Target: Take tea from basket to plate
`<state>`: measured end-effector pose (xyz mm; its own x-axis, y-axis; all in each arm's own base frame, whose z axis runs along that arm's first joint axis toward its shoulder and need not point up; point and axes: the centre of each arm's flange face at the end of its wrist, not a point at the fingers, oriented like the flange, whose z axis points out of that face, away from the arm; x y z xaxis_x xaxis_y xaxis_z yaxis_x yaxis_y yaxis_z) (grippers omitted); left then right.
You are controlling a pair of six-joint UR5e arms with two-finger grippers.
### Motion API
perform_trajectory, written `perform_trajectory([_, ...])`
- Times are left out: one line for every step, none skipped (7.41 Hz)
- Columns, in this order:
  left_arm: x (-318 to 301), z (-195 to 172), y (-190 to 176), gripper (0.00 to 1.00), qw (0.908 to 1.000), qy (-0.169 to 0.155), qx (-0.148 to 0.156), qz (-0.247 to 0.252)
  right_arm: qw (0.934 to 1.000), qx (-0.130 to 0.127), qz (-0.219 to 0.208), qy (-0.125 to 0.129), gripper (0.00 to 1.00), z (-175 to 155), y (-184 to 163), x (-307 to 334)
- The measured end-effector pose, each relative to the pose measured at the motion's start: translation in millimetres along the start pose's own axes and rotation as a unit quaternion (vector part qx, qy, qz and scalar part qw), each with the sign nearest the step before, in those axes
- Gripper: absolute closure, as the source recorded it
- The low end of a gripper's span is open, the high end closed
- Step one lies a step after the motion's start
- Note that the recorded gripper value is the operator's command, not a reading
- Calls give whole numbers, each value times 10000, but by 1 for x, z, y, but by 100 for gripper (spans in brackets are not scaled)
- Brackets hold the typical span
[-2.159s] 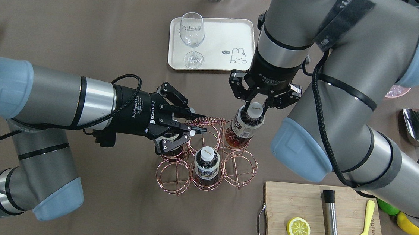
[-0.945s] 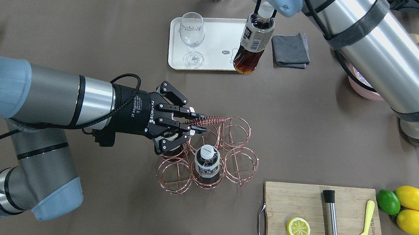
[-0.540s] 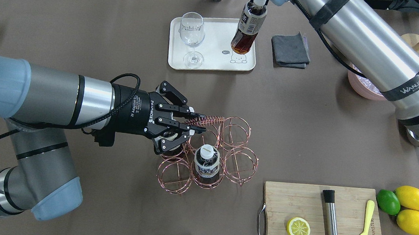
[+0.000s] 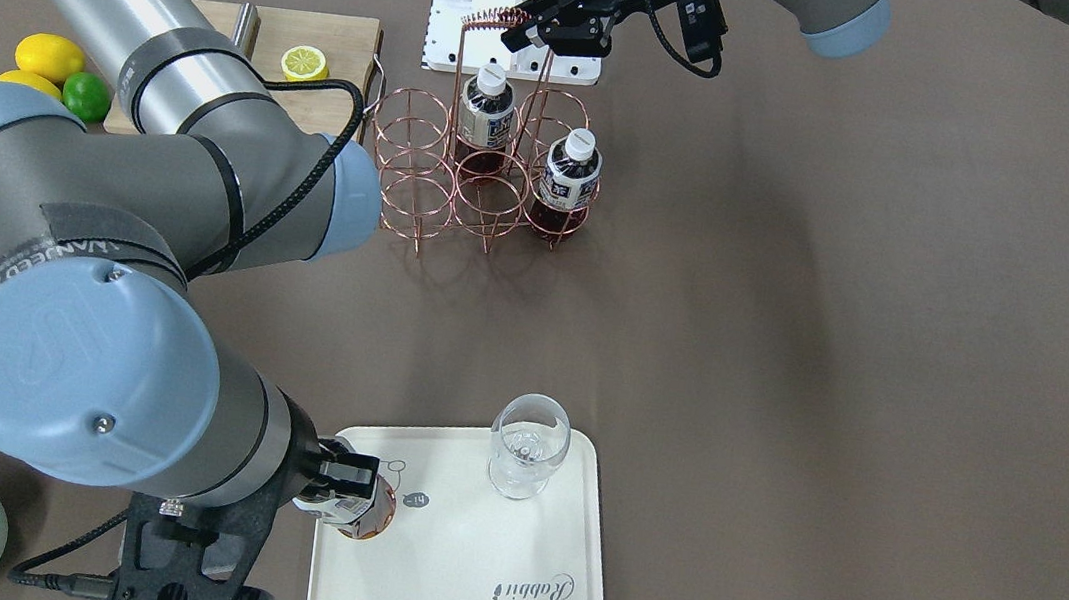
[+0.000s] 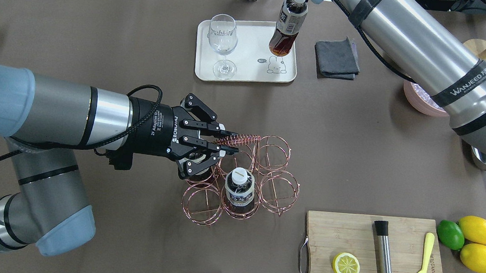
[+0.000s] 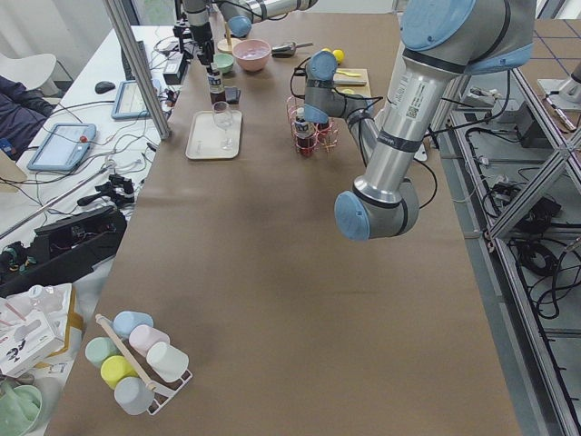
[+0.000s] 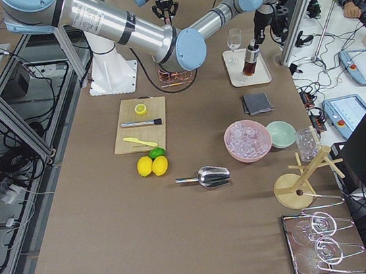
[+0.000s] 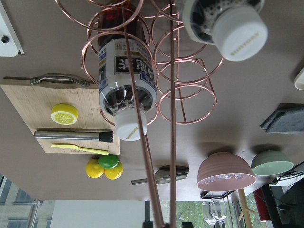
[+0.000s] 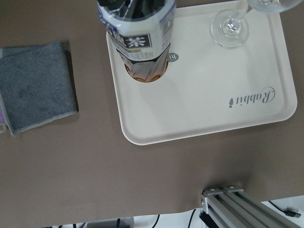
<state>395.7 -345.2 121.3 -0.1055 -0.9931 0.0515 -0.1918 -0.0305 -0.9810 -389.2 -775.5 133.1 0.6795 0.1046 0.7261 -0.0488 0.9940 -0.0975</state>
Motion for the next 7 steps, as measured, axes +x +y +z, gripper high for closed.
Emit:
perform_trajectory([1,-2,1,100,10000,-26,1,7,10000,8,-24,37,100,8,3,-8])
perform_trajectory([4,-5,1,100,10000,-57,9,18,10000,16,-45,73,100,18,8,-17])
perform_trajectory([8,-9,2,100,10000,-66,14,31,9999,19,-43,102,100,25,11,-21])
perform_trajectory([12,-13,4,100,10000,-70,19,43,9999,46,-61,126,100,32,12,-23])
perform_trajectory([18,-18,6,100,10000,-71,22,59,9998,69,-81,140,100,36,12,-26])
perform_trajectory([25,-26,10,100,9999,-81,31,82,9998,85,-94,151,100,38,11,-29])
perform_trajectory([34,-34,13,100,9999,-83,43,108,9997,125,-125,154,100,40,11,-31])
